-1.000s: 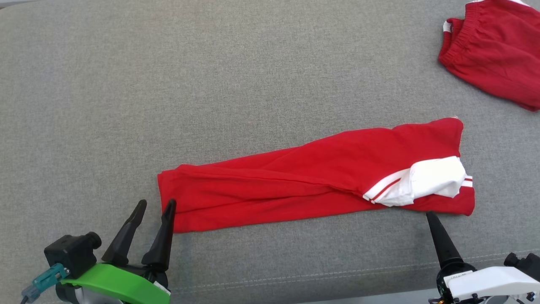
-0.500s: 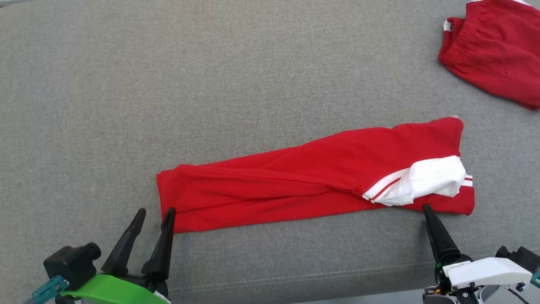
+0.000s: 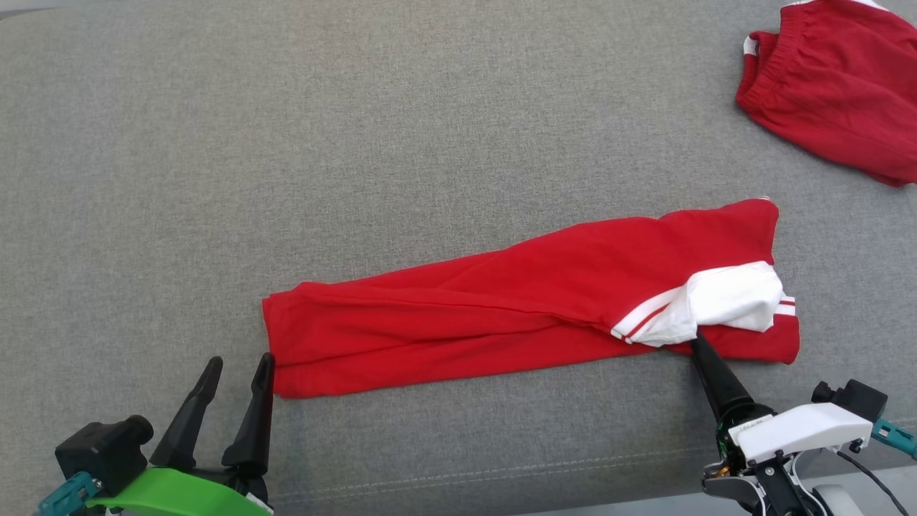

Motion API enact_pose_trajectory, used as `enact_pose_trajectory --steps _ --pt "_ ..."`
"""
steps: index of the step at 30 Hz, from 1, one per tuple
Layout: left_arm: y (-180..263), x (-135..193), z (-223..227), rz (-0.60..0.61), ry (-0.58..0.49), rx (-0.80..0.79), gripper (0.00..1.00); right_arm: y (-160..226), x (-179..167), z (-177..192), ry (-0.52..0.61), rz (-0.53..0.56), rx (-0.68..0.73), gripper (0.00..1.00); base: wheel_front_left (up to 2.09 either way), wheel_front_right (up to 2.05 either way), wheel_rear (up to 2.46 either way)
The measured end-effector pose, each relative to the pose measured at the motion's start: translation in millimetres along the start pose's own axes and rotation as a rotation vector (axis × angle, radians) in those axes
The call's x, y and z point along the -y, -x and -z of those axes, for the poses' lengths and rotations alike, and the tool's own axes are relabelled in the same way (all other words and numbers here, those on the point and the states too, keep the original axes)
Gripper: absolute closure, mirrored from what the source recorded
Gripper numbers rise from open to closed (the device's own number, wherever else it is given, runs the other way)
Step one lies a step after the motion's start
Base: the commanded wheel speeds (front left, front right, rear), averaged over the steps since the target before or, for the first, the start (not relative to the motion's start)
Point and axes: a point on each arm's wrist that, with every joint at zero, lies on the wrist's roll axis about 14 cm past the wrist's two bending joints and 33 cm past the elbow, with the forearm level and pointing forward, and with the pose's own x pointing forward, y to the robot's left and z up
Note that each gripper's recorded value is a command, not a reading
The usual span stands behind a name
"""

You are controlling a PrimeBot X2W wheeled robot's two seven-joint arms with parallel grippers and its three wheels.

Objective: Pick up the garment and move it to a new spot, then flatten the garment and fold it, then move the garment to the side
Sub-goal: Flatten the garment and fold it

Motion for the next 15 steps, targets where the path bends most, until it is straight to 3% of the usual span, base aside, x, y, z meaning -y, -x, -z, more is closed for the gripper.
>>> enact_pose_trajectory --steps 6,15 --pt "2.9 0.5 -3.4 -0.014 0.0 0.02 0.0 -3.8 -6.4 6.8 0.041 -0.023 -0.052 0.0 0.0 0.0 0.0" --pt "8.1 -2.2 -1.0 -0.044 0.018 0.018 0.0 -13.2 -34.9 -4.7 0.029 -0.109 -0.018 0.0 0.0 0.0 0.0"
